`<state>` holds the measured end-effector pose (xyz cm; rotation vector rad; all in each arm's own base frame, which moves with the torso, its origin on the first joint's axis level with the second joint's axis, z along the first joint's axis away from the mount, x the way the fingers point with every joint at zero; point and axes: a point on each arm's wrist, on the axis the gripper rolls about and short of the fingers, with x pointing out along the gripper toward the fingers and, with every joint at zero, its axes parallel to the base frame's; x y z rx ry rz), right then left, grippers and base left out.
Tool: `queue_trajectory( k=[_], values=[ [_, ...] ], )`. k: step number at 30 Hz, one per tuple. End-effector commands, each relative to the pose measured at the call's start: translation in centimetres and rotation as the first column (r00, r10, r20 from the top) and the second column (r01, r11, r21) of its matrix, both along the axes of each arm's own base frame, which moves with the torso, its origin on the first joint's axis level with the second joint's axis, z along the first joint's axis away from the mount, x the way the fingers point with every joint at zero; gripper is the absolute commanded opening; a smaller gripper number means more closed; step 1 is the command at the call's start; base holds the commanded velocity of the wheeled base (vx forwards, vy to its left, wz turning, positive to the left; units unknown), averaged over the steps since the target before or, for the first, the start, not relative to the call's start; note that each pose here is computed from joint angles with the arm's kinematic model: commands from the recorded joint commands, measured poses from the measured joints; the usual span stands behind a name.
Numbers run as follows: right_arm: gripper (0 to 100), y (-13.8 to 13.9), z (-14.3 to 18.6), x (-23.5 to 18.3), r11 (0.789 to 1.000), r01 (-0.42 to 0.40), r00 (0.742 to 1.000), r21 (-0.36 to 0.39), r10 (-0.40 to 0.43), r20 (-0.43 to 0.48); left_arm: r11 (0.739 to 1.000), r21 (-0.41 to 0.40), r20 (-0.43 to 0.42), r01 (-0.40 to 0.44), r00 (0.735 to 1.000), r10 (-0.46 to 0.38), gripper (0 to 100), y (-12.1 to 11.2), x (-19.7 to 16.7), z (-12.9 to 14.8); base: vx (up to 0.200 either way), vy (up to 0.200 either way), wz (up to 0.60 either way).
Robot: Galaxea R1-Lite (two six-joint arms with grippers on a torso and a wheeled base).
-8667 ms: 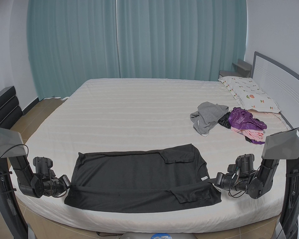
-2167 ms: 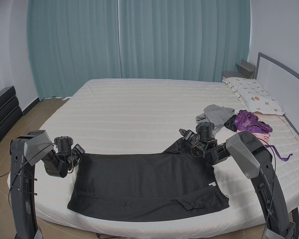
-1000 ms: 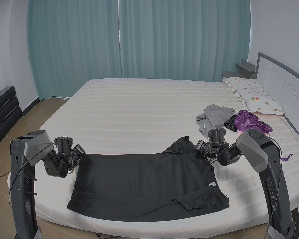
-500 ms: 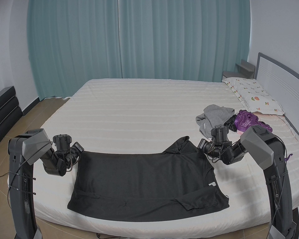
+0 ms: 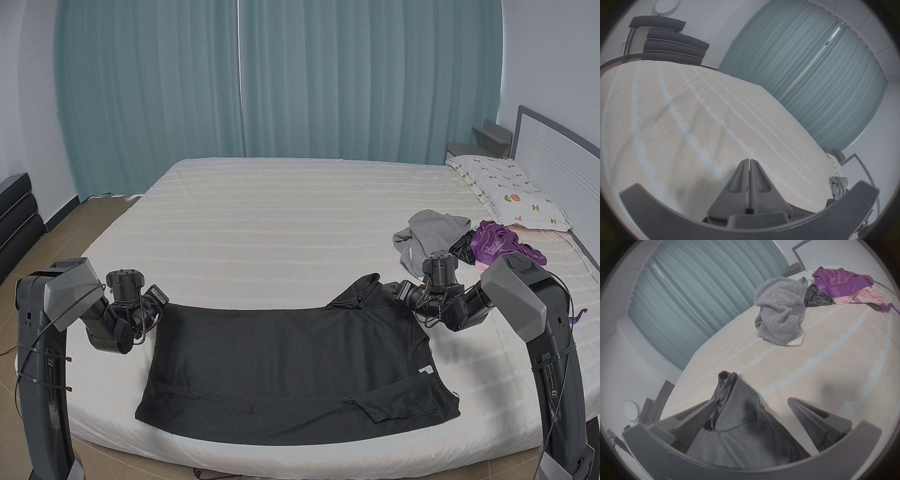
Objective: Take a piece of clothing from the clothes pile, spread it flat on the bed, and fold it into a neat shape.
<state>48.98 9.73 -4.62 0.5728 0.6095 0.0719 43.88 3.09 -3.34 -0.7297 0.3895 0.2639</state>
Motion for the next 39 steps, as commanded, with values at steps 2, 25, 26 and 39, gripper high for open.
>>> queue_trajectory(
  k=[2, 25, 26, 39],
  values=[
    [100, 0.7, -1.0, 0.4, 1.000, -0.013, 1.000, -0.001, 0.013, -0.009, 1.000, 0.000, -0.009, 0.001, 1.000, -0.001, 0, -0.1, -0.1, -0.1, 0.000, 0.000, 0.00],
    [0, -0.3, 1.2, -0.4, 1.000, 0.017, 0.999, 0.011, -0.017, -0.041, 1.000, 0.000, 0.001, 0.003, 1.000, -0.003, 0, -0.2, -0.3, 0.7, 0.000, 0.000, 0.00],
    [0, -0.4, 1.6, -0.7, 1.000, 0.020, 0.999, 0.024, -0.019, -0.043, 1.000, 0.001, -0.003, 0.003, 1.000, -0.003, 0, -0.1, -0.5, 0.8, 0.000, 0.000, 0.00],
    [0, -1.4, 4.6, -3.0, 0.993, 0.026, 1.000, 0.117, -0.028, 0.011, 1.000, 0.001, 0.037, -0.016, 0.999, 0.016, 0, 0.6, -1.2, 3.1, 0.000, 0.000, 0.00]
  ],
)
